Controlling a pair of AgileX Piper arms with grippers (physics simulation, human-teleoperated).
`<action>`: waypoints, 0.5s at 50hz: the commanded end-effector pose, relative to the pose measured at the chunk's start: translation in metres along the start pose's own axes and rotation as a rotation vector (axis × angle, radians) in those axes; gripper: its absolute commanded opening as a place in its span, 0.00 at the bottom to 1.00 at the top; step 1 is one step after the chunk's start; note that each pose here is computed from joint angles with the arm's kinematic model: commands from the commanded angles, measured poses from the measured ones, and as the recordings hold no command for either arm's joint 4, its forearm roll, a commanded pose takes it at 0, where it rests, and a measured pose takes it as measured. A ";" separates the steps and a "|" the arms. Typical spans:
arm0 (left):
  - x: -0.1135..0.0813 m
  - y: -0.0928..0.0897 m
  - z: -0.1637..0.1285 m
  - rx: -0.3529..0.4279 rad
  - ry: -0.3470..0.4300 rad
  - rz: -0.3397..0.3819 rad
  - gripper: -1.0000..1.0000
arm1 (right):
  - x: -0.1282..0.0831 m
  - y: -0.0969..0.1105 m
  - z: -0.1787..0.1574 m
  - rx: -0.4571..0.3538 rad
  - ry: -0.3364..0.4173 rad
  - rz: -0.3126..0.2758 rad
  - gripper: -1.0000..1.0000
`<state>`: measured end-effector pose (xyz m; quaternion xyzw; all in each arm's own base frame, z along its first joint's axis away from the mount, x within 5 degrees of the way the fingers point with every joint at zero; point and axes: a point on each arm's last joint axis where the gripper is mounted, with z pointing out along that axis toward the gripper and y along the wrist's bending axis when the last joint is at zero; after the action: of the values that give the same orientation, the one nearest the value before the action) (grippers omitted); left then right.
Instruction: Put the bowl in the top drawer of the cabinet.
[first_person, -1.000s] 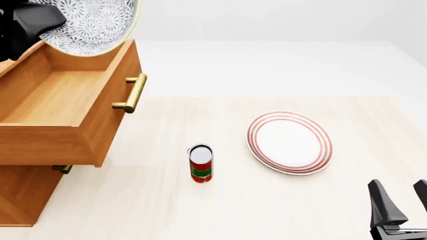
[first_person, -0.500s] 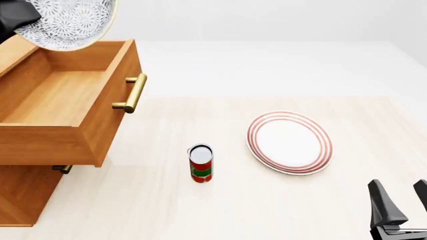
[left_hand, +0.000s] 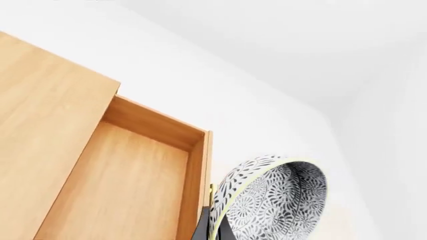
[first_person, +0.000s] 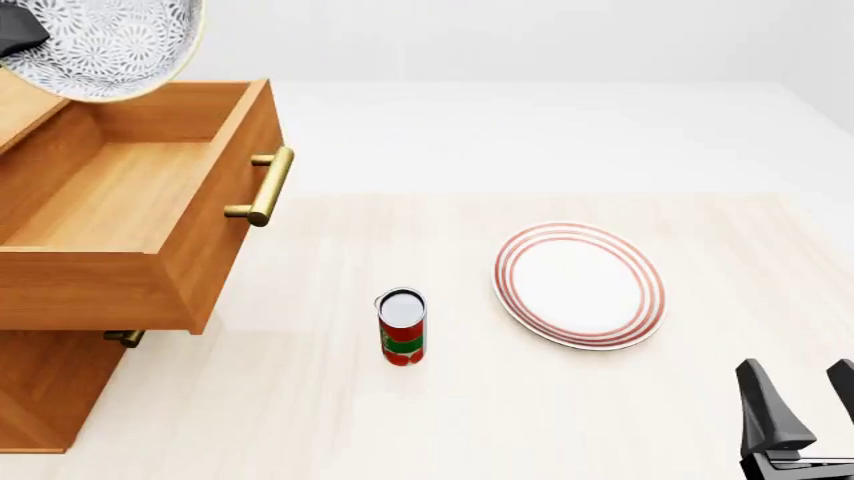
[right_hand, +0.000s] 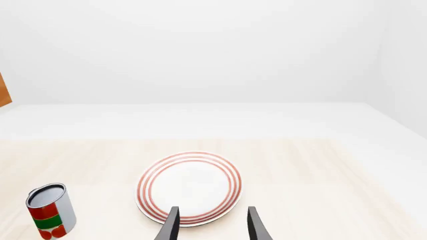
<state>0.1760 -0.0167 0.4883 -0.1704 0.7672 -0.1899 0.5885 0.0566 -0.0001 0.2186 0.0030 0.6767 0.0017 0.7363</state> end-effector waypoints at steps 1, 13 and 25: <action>-0.007 0.004 0.000 -0.037 -0.010 0.015 0.00 | 0.000 0.000 0.000 0.000 0.000 0.000 1.00; -0.010 0.007 0.001 -0.067 -0.003 0.029 0.00 | 0.000 0.000 0.000 0.000 0.000 0.000 1.00; -0.013 0.010 -0.001 -0.092 -0.004 0.017 0.00 | 0.000 0.000 0.000 0.000 0.000 0.000 1.00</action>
<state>0.1795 -0.0044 0.4916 -0.1857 0.7762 -0.1538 0.5825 0.0566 -0.0001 0.2186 0.0030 0.6767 0.0017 0.7363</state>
